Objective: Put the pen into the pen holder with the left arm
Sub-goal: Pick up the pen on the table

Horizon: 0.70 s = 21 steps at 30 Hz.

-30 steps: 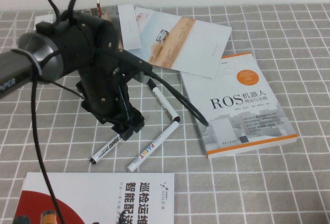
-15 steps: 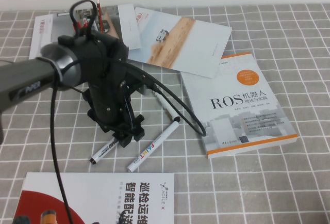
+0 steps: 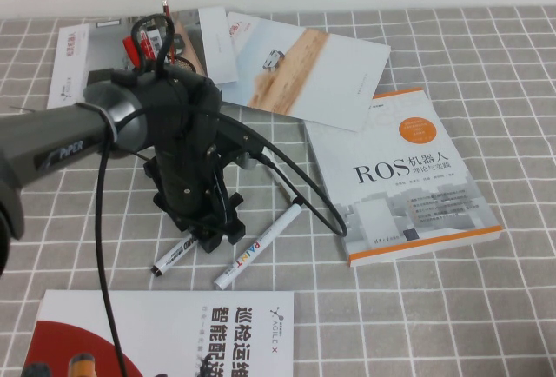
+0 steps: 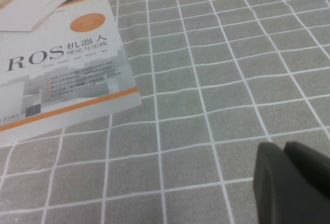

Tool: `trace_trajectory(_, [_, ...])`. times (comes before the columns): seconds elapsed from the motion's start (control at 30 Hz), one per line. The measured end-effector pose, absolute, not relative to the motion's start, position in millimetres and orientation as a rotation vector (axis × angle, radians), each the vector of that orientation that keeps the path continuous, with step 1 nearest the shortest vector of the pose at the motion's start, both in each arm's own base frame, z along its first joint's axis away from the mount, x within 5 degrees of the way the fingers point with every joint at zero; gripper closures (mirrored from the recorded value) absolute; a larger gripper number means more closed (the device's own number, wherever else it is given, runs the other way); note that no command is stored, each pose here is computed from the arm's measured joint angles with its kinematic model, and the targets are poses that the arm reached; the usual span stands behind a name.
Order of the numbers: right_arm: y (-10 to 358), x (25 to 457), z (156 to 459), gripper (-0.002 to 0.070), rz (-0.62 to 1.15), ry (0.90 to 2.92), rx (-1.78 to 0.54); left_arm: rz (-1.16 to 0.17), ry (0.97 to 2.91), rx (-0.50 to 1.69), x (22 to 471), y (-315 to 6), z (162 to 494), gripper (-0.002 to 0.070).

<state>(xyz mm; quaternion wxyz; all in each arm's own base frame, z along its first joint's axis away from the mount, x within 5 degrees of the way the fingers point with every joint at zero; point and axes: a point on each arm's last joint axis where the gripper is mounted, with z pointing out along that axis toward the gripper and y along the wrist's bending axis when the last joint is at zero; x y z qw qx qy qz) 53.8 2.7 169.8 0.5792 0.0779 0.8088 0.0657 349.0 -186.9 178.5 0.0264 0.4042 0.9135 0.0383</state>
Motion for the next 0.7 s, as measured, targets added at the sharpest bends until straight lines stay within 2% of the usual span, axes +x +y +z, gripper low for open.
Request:
trace_trajectory(0.2, [2.7,53.8,169.8,0.0691,0.154,1.891,0.182,0.115,2.81,1.244,350.1,-187.6,178.5,0.04])
trace_trajectory(0.53, [2.7,53.8,169.8,0.0691,0.154,1.891,0.182,0.119,2.822,1.263,350.6,-187.8,173.3,0.0424])
trace_trajectory(0.6, [2.7,53.8,169.8,0.0691,0.154,1.891,0.182,0.114,2.825,1.261,350.3,-188.0,173.3,0.0463])
trace_trajectory(0.7, [2.7,53.8,169.8,0.0691,0.154,1.891,0.182,0.099,2.836,1.256,349.6,-188.7,172.6,0.0568])
